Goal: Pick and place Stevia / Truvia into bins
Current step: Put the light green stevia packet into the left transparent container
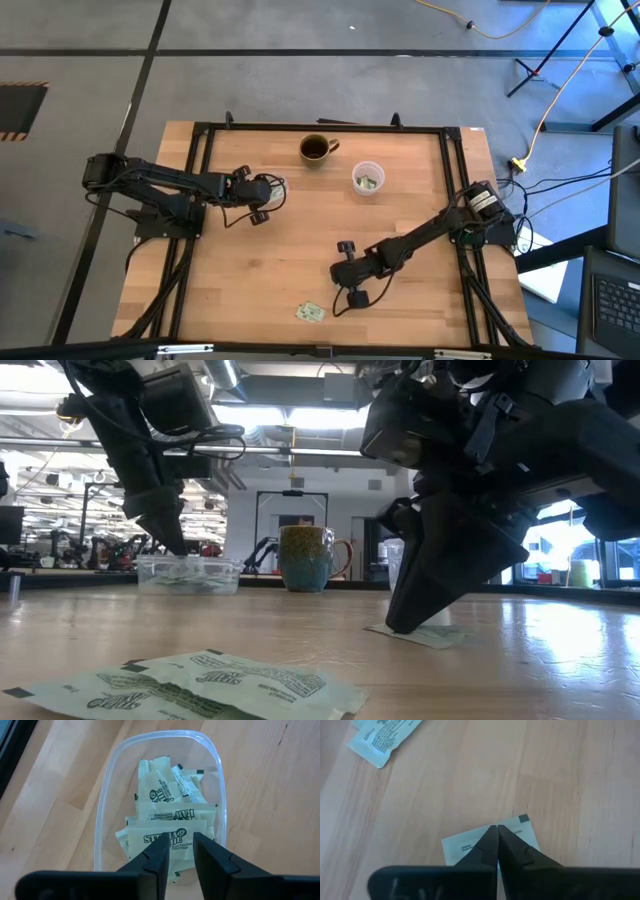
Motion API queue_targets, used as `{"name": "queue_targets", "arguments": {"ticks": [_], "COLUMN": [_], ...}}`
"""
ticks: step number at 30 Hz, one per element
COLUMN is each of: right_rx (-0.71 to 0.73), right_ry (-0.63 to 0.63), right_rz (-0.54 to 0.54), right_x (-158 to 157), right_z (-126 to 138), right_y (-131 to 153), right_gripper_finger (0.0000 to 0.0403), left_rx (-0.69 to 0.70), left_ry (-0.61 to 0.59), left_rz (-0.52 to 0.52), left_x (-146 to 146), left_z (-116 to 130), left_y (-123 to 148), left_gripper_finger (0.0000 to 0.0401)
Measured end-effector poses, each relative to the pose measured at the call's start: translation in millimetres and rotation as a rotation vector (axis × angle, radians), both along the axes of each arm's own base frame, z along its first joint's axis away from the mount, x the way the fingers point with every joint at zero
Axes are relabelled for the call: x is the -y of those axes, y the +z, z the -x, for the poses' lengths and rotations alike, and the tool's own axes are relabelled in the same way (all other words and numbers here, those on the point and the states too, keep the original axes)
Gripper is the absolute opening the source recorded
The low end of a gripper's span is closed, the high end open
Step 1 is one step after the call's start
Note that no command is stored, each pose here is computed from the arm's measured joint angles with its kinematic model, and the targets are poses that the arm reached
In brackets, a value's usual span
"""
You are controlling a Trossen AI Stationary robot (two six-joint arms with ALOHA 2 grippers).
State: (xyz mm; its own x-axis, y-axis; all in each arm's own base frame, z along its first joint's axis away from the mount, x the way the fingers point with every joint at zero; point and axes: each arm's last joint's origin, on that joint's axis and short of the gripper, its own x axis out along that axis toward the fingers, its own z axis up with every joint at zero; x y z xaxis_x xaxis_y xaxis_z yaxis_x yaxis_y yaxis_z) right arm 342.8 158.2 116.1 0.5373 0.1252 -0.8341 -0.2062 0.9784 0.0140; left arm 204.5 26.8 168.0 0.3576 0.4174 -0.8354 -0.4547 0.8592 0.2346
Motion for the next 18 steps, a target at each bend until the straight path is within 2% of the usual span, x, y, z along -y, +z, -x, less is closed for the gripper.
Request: {"name": "queue_targets", "arguments": {"ticks": [7,18], "right_rx": [-0.058,-0.062], "right_ry": [0.007,0.013], "right_rz": [0.028,0.025], "right_x": [1.3,1.1], "right_z": [5.2,5.6], "right_y": [-2.3,-3.1], "right_gripper_finger": [0.0013,0.0078], "left_rx": [0.000,-0.002], "left_ry": [0.000,-0.006], "left_rz": [0.001,0.002], "left_x": [0.0,0.1], "left_z": [0.0,0.0], "left_y": [0.0,-0.1], "left_gripper_finger": [0.0091,0.0091]}}
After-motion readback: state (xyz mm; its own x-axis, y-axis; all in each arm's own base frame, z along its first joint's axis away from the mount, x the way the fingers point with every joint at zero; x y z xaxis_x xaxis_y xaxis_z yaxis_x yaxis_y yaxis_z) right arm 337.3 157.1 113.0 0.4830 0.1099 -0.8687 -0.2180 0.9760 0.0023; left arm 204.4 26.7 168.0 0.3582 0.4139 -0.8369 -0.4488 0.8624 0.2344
